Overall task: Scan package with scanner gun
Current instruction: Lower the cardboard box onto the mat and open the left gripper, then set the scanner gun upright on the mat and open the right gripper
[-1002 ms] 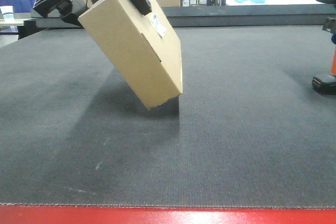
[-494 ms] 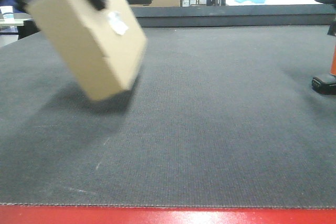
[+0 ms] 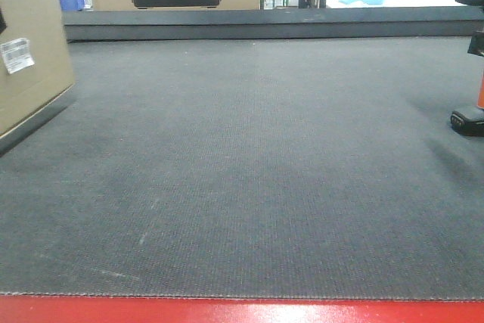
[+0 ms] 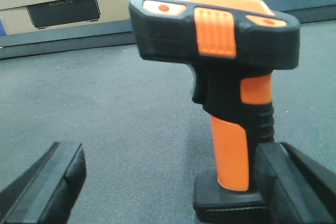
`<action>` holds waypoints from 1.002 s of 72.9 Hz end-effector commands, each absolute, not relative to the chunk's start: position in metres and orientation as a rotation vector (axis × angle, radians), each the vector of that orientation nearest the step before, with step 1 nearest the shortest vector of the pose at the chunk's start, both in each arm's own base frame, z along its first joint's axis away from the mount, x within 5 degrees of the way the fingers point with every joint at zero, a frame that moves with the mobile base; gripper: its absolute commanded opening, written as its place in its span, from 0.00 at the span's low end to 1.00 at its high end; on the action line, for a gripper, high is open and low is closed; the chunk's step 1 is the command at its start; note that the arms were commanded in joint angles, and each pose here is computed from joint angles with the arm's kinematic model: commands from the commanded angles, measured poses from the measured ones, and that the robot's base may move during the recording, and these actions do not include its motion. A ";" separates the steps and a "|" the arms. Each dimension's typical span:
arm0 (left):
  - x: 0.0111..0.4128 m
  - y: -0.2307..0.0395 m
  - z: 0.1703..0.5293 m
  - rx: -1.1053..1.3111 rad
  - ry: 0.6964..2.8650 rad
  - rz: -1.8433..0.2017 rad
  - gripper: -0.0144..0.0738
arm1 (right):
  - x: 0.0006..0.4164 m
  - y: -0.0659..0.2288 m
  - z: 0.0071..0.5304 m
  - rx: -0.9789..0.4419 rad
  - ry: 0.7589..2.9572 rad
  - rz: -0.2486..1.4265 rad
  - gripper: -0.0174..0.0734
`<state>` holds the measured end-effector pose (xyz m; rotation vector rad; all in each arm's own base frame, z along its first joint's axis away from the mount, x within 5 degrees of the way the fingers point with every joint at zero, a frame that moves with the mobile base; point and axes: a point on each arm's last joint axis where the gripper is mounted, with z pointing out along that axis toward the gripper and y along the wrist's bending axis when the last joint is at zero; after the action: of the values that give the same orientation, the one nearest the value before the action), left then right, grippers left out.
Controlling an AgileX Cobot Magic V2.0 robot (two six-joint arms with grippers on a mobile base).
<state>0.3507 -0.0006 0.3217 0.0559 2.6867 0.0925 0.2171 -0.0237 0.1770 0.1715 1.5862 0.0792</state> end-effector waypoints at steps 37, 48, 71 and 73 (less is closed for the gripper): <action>0.359 -0.004 0.315 0.038 2.683 0.038 0.48 | 0.216 -0.023 0.180 0.153 1.561 0.077 0.81; 0.360 -0.004 0.316 0.038 2.670 0.038 0.82 | 0.216 -0.023 0.180 0.153 1.561 0.077 0.81; 0.353 -0.003 0.342 0.023 2.618 0.039 0.76 | 0.213 -0.021 0.189 0.126 1.522 0.083 0.81; 0.350 -0.003 0.347 0.023 2.603 0.039 0.73 | 0.212 -0.020 0.192 0.120 1.508 0.084 0.81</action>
<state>0.3591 -0.0029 0.3250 0.0404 2.6604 0.0497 0.2153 -0.0226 0.1821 0.1549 1.5659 0.0812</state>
